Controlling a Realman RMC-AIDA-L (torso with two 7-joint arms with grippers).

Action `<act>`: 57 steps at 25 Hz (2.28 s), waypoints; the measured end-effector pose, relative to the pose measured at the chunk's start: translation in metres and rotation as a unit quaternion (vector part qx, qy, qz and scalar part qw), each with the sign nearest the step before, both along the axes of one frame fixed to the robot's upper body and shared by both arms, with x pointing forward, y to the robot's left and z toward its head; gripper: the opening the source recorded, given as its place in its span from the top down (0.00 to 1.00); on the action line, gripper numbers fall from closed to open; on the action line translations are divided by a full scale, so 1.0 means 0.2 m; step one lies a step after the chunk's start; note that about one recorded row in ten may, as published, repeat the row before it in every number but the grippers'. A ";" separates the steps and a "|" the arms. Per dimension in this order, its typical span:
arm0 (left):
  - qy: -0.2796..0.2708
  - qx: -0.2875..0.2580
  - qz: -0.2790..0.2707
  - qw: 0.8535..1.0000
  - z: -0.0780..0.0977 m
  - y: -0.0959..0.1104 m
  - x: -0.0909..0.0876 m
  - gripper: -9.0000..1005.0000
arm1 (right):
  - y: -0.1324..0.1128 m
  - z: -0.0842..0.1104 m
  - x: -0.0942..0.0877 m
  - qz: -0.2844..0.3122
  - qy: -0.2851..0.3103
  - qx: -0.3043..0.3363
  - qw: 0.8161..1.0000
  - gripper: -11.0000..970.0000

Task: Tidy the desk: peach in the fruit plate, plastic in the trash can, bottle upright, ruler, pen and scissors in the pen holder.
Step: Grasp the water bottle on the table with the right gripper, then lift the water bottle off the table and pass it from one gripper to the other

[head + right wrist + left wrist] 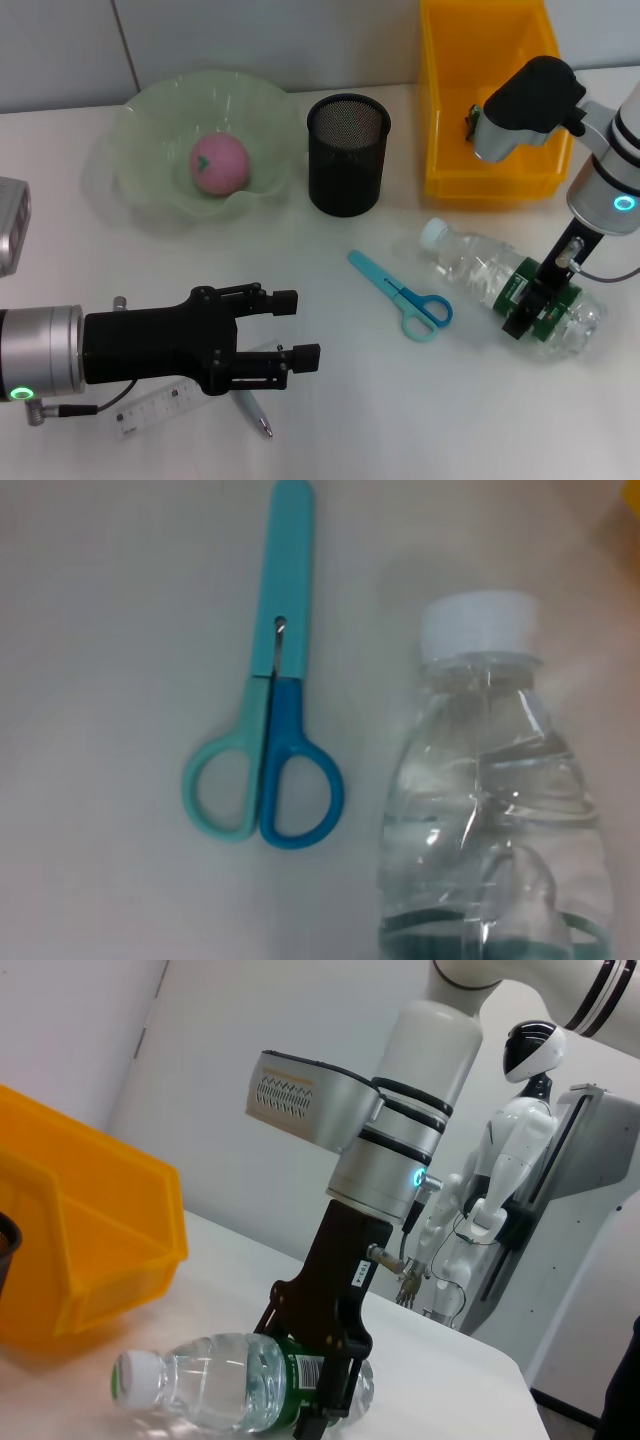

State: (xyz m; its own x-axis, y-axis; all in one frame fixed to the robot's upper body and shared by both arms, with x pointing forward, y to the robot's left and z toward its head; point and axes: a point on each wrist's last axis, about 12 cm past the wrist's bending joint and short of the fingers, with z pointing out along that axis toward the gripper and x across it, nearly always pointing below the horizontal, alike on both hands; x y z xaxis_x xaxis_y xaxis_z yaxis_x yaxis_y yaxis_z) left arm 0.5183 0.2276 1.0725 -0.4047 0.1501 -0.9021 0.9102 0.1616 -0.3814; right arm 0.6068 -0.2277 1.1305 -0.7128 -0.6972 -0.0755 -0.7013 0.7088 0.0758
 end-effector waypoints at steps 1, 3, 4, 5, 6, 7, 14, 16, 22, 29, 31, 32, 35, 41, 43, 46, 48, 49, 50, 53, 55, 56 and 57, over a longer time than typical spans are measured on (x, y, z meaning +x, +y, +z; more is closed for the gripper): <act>0.000 0.000 0.000 1.000 0.00 0.00 0.00 0.20 | 0.00 0.00 0.00 0.002 0.000 -0.001 1.000 0.17; 0.000 0.001 0.001 1.000 0.00 0.00 0.00 0.20 | 0.01 0.00 0.00 0.008 0.001 -0.005 1.000 0.17; 0.000 0.001 0.000 1.000 0.00 0.00 0.00 0.20 | 0.02 0.00 0.00 0.010 0.001 -0.006 1.000 0.17; 0.000 0.001 0.000 1.000 0.00 0.00 0.00 0.20 | 0.02 0.00 -0.01 0.012 0.001 -0.007 1.000 0.18; 0.000 0.000 0.000 1.000 0.00 0.00 0.00 0.20 | 0.02 0.00 -0.01 0.012 0.001 -0.006 1.000 0.18; 0.001 0.000 0.000 1.000 0.00 0.00 0.00 0.20 | 0.03 0.00 -0.01 0.012 0.002 -0.002 1.000 0.18; 0.002 0.000 0.001 1.000 0.00 0.00 0.00 0.20 | 0.03 0.02 -0.01 0.011 -0.002 0.003 1.000 0.19; 0.002 0.000 0.001 1.000 0.00 0.00 0.00 0.20 | 0.03 0.02 -0.01 0.010 -0.003 0.003 1.000 0.19; 0.001 -0.001 0.002 1.000 0.00 0.00 0.00 0.20 | 0.01 0.09 0.00 0.004 -0.022 0.018 1.000 0.20; 0.001 -0.001 0.002 1.000 0.00 0.00 0.00 0.20 | -0.01 0.16 -0.01 0.006 -0.045 0.052 0.998 0.20; 0.001 -0.002 0.003 1.000 0.00 0.01 0.00 0.20 | -0.01 0.17 -0.01 0.008 -0.049 0.057 0.997 0.20; 0.001 -0.001 0.005 1.000 0.00 0.01 0.00 0.20 | -0.01 0.19 -0.02 0.012 -0.058 0.069 0.996 0.20; 0.001 -0.001 0.012 1.000 0.00 0.02 0.01 0.20 | -0.01 0.22 -0.03 0.021 -0.069 0.093 0.993 0.20; 0.000 -0.007 0.027 1.000 0.01 0.04 0.01 0.20 | -0.03 0.26 -0.08 0.046 -0.096 0.146 0.984 0.20; 0.000 -0.011 0.036 0.999 0.01 0.05 0.02 0.20 | -0.05 0.27 -0.10 0.050 -0.107 0.172 0.978 0.20; -0.001 -0.016 0.046 0.999 0.01 0.06 0.02 0.20 | -0.07 0.27 -0.11 0.054 -0.119 0.206 0.970 0.20; -0.002 -0.027 0.061 0.998 0.01 0.07 0.03 0.20 | -0.09 0.27 -0.13 0.057 -0.132 0.241 0.960 0.20; -0.003 -0.032 0.069 0.997 0.02 0.08 0.03 0.20 | -0.10 0.27 -0.14 0.059 -0.138 0.255 0.955 0.20; -0.005 -0.046 0.090 0.995 0.03 0.10 0.03 0.20 | -0.12 0.27 -0.16 0.066 -0.157 0.298 0.939 0.20; -0.006 -0.054 0.102 0.993 0.03 0.11 0.04 0.20 | -0.13 0.27 -0.18 0.076 -0.175 0.340 0.921 0.20; -0.001 -0.083 0.140 0.987 0.03 0.15 0.04 0.20 | -0.12 0.24 -0.20 0.101 -0.195 0.403 0.889 0.20; 0.001 -0.095 0.152 0.984 0.03 0.16 0.05 0.20 | -0.12 0.24 -0.20 0.101 -0.195 0.403 0.889 0.20; 0.004 -0.108 0.165 0.980 0.04 0.16 0.05 0.20 | -0.11 0.22 -0.21 0.117 -0.204 0.433 0.870 0.20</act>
